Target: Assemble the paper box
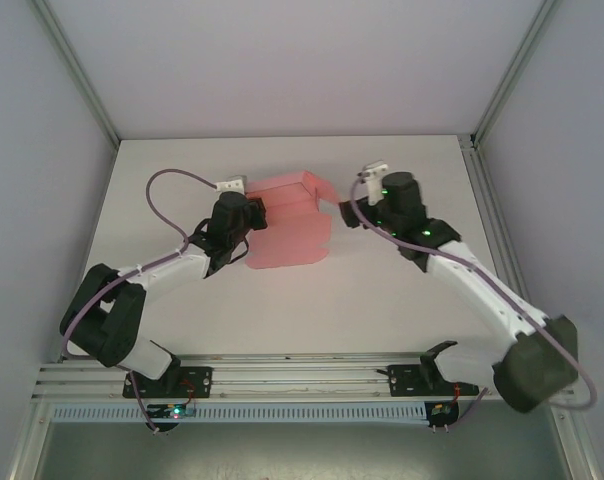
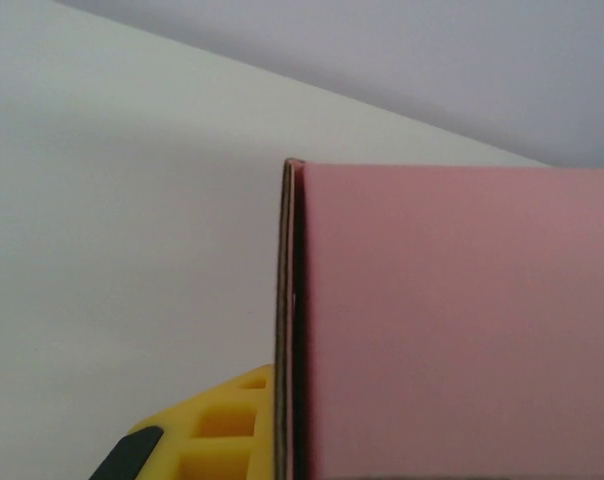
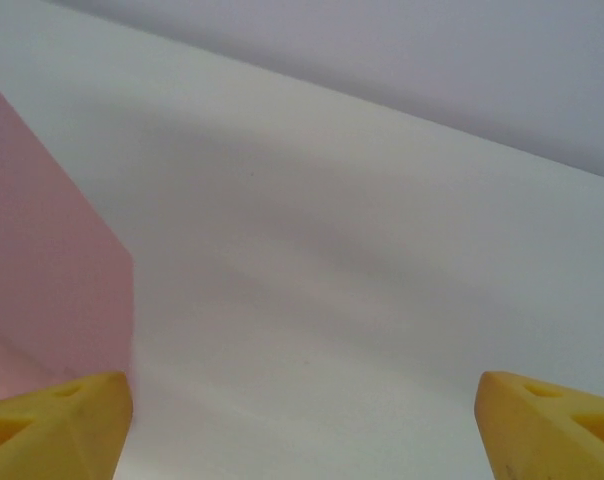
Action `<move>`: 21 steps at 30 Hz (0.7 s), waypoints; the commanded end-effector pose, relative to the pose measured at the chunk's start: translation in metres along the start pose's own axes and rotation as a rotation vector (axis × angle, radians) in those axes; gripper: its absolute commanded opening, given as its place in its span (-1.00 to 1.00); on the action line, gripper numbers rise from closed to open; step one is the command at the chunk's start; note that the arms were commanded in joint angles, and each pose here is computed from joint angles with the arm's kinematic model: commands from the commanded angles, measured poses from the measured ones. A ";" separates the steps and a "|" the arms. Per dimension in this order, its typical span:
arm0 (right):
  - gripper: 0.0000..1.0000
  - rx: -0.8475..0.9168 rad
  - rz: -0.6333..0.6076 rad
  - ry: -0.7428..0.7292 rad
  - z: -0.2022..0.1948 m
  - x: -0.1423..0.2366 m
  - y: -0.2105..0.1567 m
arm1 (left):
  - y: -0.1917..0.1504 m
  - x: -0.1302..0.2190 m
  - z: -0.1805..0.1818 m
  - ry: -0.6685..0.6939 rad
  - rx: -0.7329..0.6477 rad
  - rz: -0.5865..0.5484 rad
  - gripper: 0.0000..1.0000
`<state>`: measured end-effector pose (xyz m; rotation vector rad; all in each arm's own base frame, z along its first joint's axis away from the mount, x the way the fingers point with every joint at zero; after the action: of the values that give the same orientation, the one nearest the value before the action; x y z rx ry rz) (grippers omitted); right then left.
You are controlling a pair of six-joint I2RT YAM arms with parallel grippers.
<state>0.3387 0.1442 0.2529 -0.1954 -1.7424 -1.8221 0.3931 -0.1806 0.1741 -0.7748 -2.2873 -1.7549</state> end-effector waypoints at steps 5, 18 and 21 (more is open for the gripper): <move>0.72 0.078 -0.048 0.347 0.042 0.037 0.004 | 0.015 0.008 -0.013 -0.034 -0.057 -0.024 -1.00; 0.12 0.090 0.058 0.304 0.051 -0.028 0.026 | 0.022 0.013 -0.016 -0.045 -0.030 -0.043 -1.00; -0.36 0.119 0.060 0.228 0.054 -0.040 0.028 | 0.022 0.011 -0.014 -0.020 -0.027 -0.037 -1.00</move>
<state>0.3633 0.2030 0.2526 0.0134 -1.5891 -1.6224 0.3895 -0.1821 0.1828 -0.7970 -2.2815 -1.7886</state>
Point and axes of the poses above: each hand's point on the last joint's axis, 136 mm out from that joint toward the fingers, its own x axis back along the fingers, its own z axis along the line the jaws close on, y = z × x, the point moved 2 cm from there along x, back along the fingers, and after that the axes turned 10 degrees about -x, right-handed, at the moved point
